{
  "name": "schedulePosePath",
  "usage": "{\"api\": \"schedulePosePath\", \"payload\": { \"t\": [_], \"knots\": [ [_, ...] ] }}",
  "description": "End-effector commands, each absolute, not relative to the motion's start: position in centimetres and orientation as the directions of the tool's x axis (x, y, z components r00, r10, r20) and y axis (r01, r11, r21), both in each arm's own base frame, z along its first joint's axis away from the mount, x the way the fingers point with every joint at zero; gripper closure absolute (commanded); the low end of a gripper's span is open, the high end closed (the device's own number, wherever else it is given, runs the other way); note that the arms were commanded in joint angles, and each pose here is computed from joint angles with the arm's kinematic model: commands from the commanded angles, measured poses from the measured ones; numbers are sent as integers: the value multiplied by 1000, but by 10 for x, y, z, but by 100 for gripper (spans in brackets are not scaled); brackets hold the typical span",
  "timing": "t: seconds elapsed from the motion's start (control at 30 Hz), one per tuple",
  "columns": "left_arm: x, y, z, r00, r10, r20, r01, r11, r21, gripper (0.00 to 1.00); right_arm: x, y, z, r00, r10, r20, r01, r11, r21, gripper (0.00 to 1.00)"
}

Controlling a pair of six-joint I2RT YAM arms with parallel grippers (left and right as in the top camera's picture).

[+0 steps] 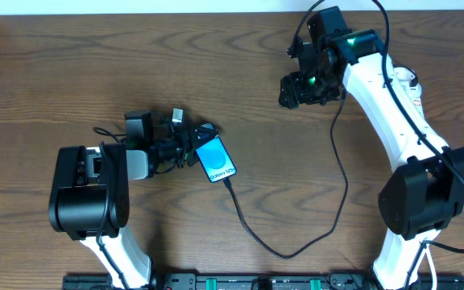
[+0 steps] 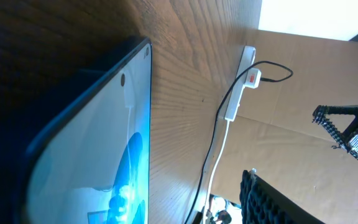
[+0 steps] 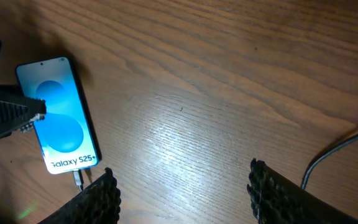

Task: Plug charger to phone and switch on socket
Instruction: 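Lower the plugged phone flat onto the table with the left gripper, then release the phone and raise the left gripper away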

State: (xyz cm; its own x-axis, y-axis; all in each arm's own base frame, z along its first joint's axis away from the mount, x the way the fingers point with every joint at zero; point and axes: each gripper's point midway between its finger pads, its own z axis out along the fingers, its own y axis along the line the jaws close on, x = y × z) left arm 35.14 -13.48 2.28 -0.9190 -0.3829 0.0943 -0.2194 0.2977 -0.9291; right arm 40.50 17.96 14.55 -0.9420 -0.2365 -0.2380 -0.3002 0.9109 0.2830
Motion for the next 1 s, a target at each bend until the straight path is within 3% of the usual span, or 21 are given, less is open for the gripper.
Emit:
{"api": "schedulePosePath", "payload": {
  "t": [0.0,0.2,0.5,0.6,0.97],
  "knots": [
    [353,-122,0,-888,-451,94,-279,365,-888,32,403,182,150,-941,-233,-244,-299,911,284,34],
    [351,-117,-3,-876,-473,93,-308,401,-863,31,403,182,150,-941,-233,-244,-299,911,284,34],
    [340,-94,-1,-864,-503,26,-355,571,-740,30,403,182,150,-941,-233,-245,-299,911,284,33],
    [337,-90,-1,-857,-514,26,-375,590,-715,27,403,182,150,-941,-233,-244,-299,911,284,33],
    [333,-85,-7,-854,-519,24,-393,614,-685,26,403,182,150,-941,-233,-244,-299,911,284,33]
  ]
}}
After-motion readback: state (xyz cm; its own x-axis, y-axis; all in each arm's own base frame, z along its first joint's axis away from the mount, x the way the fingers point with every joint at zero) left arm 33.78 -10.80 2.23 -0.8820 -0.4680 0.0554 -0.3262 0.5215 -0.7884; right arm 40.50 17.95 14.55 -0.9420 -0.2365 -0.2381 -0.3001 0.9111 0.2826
